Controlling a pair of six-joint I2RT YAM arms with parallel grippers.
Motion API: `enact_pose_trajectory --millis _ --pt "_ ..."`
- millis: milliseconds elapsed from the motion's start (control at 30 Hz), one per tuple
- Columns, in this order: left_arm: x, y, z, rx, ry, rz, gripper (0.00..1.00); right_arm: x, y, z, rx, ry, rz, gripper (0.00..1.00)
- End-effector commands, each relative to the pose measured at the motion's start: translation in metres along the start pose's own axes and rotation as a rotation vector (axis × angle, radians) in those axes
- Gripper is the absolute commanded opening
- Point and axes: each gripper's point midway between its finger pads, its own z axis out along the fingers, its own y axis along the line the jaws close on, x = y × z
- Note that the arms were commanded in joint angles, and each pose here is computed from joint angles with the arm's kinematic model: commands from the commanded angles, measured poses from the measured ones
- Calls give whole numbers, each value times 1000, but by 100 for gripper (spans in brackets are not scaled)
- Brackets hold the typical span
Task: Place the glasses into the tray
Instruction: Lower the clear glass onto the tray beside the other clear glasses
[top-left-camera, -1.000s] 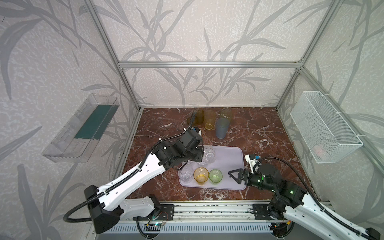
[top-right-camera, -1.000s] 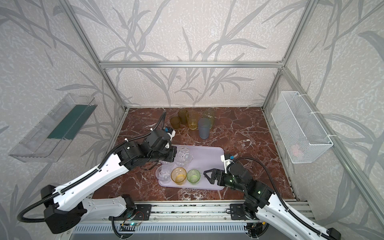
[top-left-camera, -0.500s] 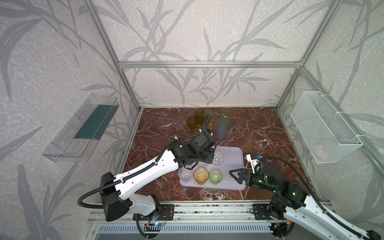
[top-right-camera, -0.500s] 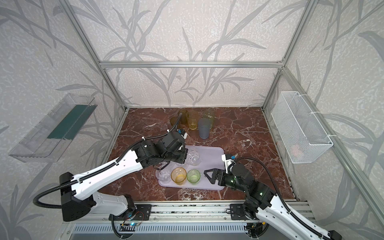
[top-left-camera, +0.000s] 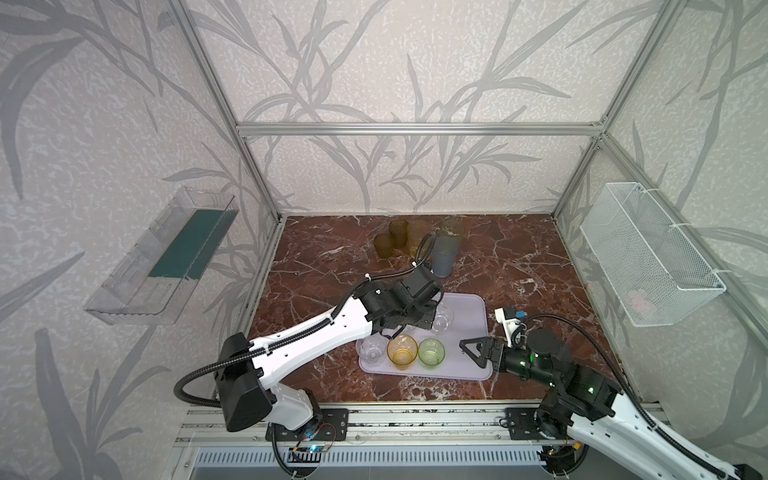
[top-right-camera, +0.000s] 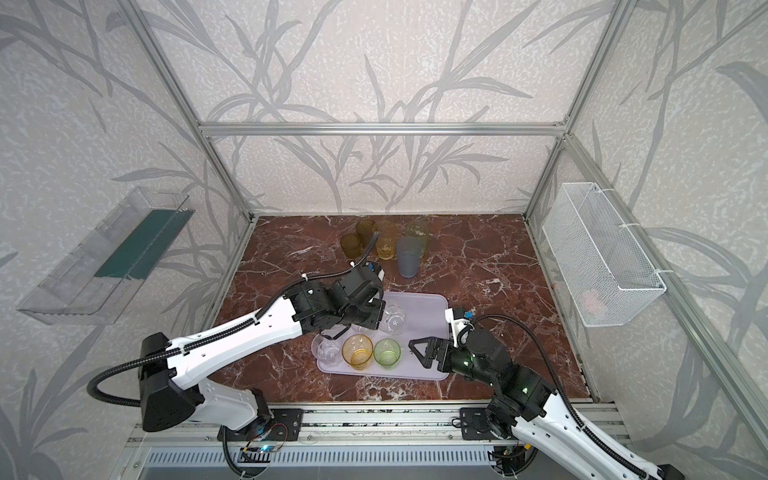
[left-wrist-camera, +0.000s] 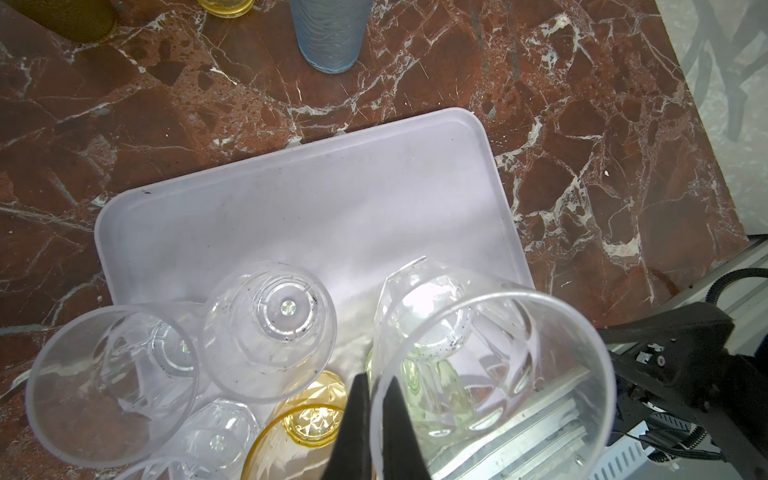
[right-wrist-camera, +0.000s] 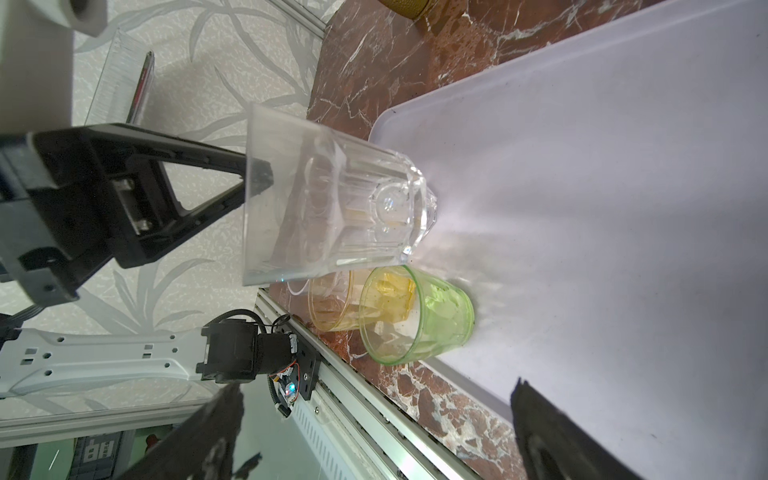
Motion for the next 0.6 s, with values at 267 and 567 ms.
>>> enact_pose_trajectory --millis 267,567 --pt "-3 7 15 -72 -15 17 0 -3 3 -6 3 -12 8 99" --pt "0 13 24 -115 6 34 0 -4 0 -6 14 -17 12 99"
